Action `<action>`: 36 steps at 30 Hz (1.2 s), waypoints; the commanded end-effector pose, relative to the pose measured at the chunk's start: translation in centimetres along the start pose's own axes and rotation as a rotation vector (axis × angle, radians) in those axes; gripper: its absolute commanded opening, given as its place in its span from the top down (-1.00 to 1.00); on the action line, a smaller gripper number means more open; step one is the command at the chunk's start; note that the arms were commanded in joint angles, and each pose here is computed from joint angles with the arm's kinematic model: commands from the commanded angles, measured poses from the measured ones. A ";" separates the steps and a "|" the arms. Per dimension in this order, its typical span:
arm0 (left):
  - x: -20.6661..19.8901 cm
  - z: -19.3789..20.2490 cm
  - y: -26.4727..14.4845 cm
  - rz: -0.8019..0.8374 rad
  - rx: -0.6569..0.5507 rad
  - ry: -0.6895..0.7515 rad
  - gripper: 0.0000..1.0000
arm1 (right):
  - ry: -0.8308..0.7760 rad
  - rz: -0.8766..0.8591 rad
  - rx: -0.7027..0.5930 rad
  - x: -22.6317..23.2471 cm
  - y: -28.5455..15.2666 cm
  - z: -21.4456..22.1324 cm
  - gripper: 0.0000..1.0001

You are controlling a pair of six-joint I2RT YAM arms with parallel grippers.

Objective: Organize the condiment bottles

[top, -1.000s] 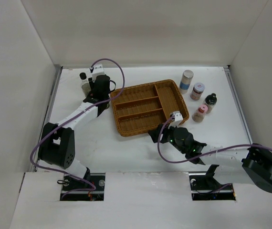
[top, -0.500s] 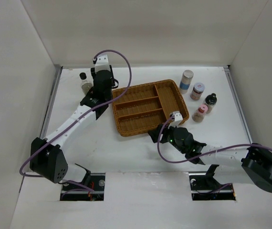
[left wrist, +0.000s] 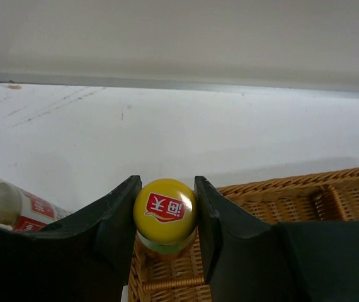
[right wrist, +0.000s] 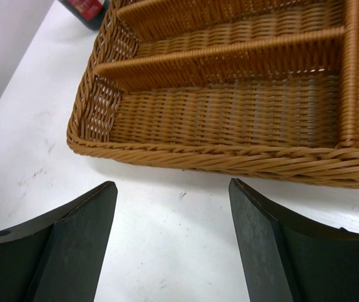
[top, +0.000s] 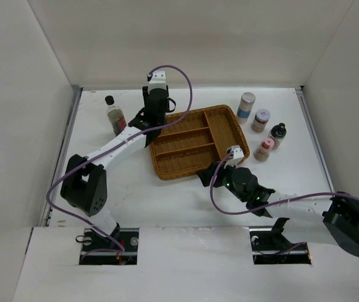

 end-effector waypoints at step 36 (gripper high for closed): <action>7.2 -4.7 -7.0 -0.088 -0.185 -0.210 -0.64 | 0.038 -0.026 -0.064 0.2 0.0 -1.6 -0.63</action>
Point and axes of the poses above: each gripper's point midway between its finger pads, its own y axis out along the fingers, its own x axis along the line the jaws close on, z = x × y, the point moved 5 cm from there along -y, back along the fingers, and after that the axes turned 12 degrees about -y, right-handed, at the moved point
